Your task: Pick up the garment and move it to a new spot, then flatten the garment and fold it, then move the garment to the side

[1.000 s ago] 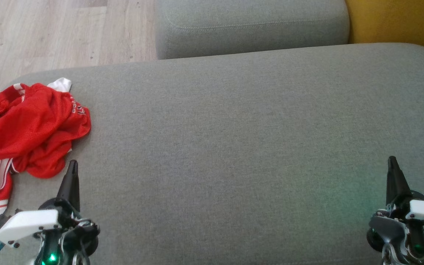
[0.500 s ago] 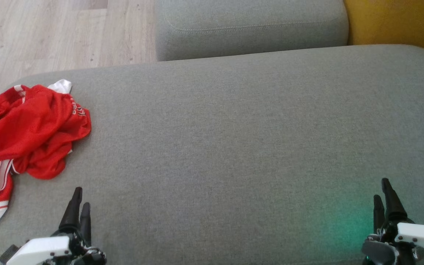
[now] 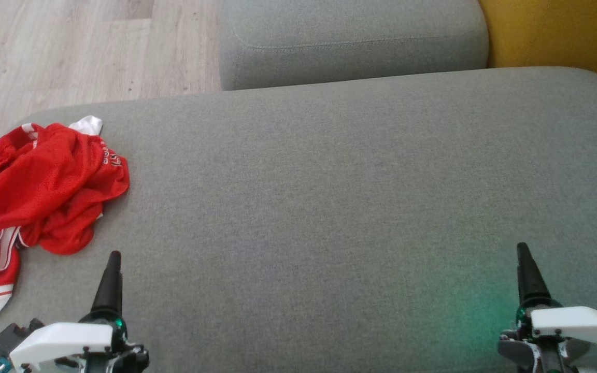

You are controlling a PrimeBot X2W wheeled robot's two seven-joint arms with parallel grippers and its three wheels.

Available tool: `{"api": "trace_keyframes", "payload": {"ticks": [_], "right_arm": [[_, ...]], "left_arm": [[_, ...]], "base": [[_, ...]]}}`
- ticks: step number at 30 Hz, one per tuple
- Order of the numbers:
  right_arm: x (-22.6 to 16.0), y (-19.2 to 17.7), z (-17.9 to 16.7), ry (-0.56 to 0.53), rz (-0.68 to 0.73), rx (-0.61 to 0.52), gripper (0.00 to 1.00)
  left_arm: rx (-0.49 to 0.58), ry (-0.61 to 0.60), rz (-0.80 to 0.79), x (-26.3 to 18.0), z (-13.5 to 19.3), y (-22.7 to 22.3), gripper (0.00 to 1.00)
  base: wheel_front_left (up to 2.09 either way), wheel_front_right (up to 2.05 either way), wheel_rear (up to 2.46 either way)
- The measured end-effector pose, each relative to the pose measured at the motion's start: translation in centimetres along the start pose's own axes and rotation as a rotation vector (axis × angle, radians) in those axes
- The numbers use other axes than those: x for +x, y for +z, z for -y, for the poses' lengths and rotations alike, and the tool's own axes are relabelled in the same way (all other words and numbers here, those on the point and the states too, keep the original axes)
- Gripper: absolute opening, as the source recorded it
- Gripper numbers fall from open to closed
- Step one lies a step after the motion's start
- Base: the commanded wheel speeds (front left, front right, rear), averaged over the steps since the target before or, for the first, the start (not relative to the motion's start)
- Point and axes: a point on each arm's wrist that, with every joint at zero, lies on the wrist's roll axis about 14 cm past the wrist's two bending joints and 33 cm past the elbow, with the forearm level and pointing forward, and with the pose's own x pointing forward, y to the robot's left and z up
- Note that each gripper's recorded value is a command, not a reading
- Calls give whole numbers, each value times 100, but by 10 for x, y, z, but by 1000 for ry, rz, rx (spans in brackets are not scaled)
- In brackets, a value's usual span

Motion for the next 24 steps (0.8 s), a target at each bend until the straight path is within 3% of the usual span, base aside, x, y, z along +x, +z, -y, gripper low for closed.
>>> {"api": "trace_keyframes", "payload": {"ticks": [24], "right_arm": [[0,-32,-30,104,-65,-344,100]], "left_arm": [[345,-52,21,-12,18,-2,100]], "base": [[0,0,0]]}}
